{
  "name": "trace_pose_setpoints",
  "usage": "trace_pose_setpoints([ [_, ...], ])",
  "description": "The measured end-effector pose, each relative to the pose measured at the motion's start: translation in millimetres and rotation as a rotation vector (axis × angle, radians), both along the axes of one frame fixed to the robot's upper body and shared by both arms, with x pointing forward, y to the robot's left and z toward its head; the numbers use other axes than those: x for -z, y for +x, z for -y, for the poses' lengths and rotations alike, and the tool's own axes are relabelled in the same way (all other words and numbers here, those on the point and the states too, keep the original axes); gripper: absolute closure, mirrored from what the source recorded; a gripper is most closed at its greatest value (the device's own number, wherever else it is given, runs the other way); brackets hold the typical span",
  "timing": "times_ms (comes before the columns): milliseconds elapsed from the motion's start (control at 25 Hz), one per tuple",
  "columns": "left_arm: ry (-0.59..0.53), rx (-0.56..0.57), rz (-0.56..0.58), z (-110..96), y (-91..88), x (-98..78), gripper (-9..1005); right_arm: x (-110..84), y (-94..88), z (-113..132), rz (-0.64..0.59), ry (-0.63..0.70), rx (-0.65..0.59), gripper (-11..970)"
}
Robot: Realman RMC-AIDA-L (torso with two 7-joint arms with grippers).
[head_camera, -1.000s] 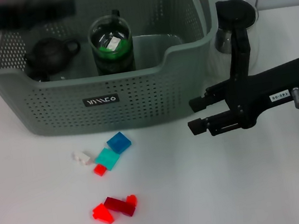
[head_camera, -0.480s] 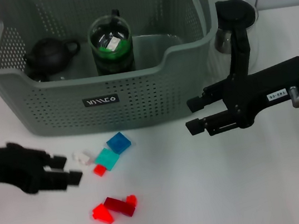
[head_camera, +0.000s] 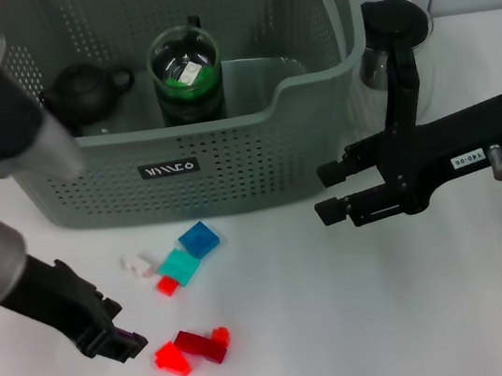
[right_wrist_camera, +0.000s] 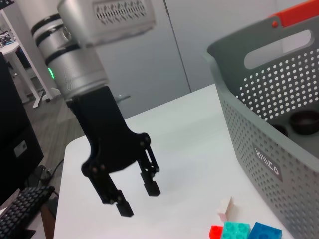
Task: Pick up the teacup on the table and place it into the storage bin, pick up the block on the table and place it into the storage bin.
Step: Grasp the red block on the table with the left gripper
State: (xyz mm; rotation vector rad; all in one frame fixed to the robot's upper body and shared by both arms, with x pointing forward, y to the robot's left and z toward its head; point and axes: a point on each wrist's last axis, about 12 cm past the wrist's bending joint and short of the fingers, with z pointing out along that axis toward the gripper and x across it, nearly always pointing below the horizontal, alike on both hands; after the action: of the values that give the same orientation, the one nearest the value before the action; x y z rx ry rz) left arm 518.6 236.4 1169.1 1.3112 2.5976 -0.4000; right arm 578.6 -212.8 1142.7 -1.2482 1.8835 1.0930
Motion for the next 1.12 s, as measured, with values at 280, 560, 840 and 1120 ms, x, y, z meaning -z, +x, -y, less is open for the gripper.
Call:
trace_pose_setpoints([
  [280, 0.136, 0.053, 0.018, 29, 1.7, 11.0, 453, 0.4, -0.3, 1, 0.0, 0.001, 0.004, 349],
  [560, 0.152, 0.051, -0.026, 43, 1.5, 20.8, 448, 0.5, -0.1, 1, 0.001, 0.001, 0.006, 349],
  [840, 0.181, 0.081, -0.037, 60, 1.4, 30.7, 422, 0.4, 0.1, 1, 0.004, -0.001, 0.003, 350],
  [1120, 0.194, 0.08, -0.016, 68, 3.4, 35.5, 362, 0.8, 0.0, 1, 0.004, 0.0, 0.004, 350],
])
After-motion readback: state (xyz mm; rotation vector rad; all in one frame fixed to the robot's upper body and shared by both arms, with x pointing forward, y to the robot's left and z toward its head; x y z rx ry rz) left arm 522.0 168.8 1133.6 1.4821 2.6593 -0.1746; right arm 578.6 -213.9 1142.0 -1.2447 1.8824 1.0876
